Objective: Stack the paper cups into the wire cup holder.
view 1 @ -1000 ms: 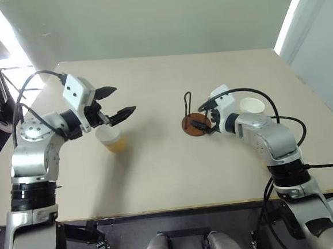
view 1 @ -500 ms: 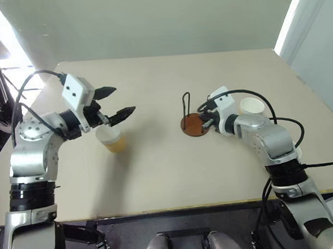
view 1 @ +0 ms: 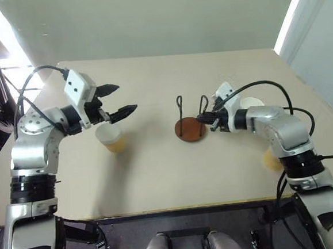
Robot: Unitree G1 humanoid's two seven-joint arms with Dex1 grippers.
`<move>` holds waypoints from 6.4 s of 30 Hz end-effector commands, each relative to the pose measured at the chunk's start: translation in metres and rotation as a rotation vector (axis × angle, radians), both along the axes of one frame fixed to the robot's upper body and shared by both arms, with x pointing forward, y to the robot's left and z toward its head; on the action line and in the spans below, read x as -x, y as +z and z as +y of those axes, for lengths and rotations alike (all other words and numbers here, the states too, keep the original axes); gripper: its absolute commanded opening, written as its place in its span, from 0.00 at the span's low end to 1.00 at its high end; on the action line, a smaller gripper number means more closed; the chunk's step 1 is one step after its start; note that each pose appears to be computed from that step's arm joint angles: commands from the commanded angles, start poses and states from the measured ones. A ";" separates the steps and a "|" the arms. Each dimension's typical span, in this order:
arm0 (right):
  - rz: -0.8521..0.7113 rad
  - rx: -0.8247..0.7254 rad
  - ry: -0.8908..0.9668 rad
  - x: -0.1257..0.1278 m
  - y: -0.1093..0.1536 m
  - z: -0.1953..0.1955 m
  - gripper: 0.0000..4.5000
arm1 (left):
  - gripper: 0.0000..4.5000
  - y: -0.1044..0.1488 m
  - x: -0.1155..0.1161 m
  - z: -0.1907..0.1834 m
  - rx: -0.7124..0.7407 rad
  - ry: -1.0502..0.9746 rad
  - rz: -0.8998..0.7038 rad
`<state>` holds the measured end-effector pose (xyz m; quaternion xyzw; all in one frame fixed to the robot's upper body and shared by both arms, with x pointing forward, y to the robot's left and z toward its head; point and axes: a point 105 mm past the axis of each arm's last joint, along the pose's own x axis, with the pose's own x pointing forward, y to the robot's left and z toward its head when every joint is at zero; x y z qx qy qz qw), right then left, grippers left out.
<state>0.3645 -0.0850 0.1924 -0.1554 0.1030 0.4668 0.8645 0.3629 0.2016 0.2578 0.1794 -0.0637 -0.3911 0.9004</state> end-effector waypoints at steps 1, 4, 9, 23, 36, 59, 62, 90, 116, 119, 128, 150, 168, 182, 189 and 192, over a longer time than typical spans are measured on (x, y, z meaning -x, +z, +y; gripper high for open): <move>-0.066 0.018 0.105 0.007 0.017 0.006 0.01 | 1.00 0.014 0.001 -0.002 -0.011 -0.012 -0.045; -0.065 0.058 0.144 0.010 0.014 0.005 0.01 | 1.00 0.014 0.001 -0.002 -0.013 -0.013 -0.042; -0.054 0.120 0.184 0.016 0.005 -0.001 0.01 | 1.00 0.013 0.002 -0.001 -0.013 -0.010 -0.037; -0.046 0.165 0.149 0.014 0.000 -0.021 0.01 | 1.00 0.013 0.001 -0.005 -0.010 -0.020 -0.024; -0.008 0.162 0.184 0.027 -0.010 -0.017 0.01 | 1.00 0.012 0.002 -0.004 -0.008 -0.017 -0.004; 0.031 0.215 0.201 0.034 -0.027 -0.019 0.55 | 1.00 0.013 0.001 -0.003 -0.019 0.001 -0.008; 0.040 0.232 0.223 0.038 -0.029 -0.020 0.78 | 1.00 0.013 0.002 -0.003 -0.019 0.002 -0.009; -0.307 0.548 0.049 -0.019 0.070 -0.096 0.78 | 1.00 0.015 0.015 -0.018 -0.068 -0.327 0.077; -0.343 1.098 0.210 -0.039 0.032 -0.144 0.78 | 1.00 0.020 0.018 -0.024 -0.141 -0.354 0.069; -0.324 1.113 0.227 -0.040 0.023 -0.146 0.78 | 1.00 0.019 0.019 -0.022 -0.143 -0.351 0.070; -0.309 1.172 0.226 -0.047 0.010 -0.149 0.78 | 1.00 0.020 0.020 -0.023 -0.145 -0.355 0.066; -0.318 1.221 0.281 -0.035 0.028 -0.151 0.00 | 1.00 0.006 0.008 -0.015 -0.223 -0.354 0.107; -0.578 1.188 0.429 0.021 0.113 -0.059 0.00 | 1.00 -0.009 -0.020 -0.043 -0.242 -0.469 0.084; -0.530 1.174 0.475 0.034 0.111 -0.054 0.00 | 1.00 -0.007 -0.003 -0.068 -0.357 -0.636 0.101; -0.494 1.158 0.523 0.038 0.099 -0.048 0.00 | 1.00 -0.003 0.003 -0.061 -0.491 -0.635 0.115; -0.491 1.154 0.541 0.039 0.095 -0.044 0.00 | 1.00 0.003 0.005 -0.062 -0.497 -0.640 0.105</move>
